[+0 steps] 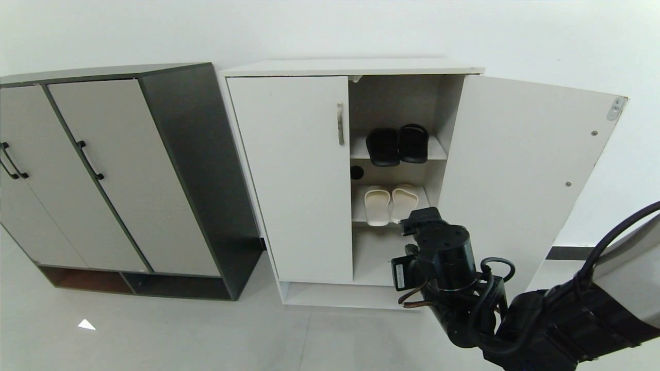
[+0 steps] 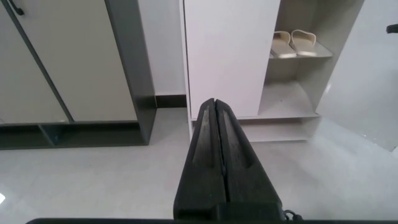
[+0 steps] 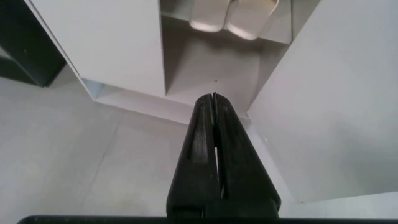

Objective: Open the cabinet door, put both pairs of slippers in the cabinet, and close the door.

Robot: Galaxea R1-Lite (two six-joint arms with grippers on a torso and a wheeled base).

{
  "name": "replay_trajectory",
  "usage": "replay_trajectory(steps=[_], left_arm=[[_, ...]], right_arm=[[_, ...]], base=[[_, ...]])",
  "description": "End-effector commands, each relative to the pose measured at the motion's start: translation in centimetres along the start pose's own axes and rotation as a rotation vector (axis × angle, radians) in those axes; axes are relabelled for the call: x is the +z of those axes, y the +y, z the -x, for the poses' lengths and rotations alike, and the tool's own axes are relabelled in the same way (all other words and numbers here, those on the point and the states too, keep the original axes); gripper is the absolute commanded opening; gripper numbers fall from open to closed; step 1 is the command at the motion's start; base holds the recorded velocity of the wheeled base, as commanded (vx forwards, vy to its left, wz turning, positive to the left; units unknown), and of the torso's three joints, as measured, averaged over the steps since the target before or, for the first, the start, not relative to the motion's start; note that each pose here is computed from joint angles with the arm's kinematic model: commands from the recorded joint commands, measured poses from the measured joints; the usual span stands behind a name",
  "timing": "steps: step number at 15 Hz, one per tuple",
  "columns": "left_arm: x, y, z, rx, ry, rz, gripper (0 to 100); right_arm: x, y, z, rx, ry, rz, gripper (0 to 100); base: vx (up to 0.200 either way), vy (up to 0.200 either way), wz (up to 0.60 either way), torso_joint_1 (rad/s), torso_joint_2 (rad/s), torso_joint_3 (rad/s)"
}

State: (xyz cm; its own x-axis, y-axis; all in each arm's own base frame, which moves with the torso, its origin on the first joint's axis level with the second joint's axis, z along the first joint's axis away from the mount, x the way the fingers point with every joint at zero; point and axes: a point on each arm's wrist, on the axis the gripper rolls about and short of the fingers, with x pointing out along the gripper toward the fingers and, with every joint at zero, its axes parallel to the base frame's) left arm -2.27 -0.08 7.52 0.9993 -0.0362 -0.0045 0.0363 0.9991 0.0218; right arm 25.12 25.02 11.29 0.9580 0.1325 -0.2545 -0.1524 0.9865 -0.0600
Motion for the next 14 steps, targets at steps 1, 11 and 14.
replay_trajectory(steps=[1, 11, 14], left_arm=[[0.0, 0.0, 0.0, 0.001, 0.0, 0.0, 0], [0.0, 0.0, 0.0, -0.001, 0.0, 0.0, 0], [0.0, 0.0, 0.0, -0.001, 0.0, 0.0, 0]], right_arm=[[-0.16, 0.05, -0.09, -0.001, 0.004, 0.003, 0], [-0.34, 0.02, -0.26, -0.004, 0.009, 0.006, 0], [-0.49, 0.06, -0.34, -0.005, 0.013, 0.009, 0]], base=[[0.0, 0.0, 0.0, 0.007, -0.22, -0.315], [0.0, 0.0, 0.0, 0.086, -0.44, -0.348], [0.0, 0.0, 0.0, 0.152, -0.47, -0.323]])
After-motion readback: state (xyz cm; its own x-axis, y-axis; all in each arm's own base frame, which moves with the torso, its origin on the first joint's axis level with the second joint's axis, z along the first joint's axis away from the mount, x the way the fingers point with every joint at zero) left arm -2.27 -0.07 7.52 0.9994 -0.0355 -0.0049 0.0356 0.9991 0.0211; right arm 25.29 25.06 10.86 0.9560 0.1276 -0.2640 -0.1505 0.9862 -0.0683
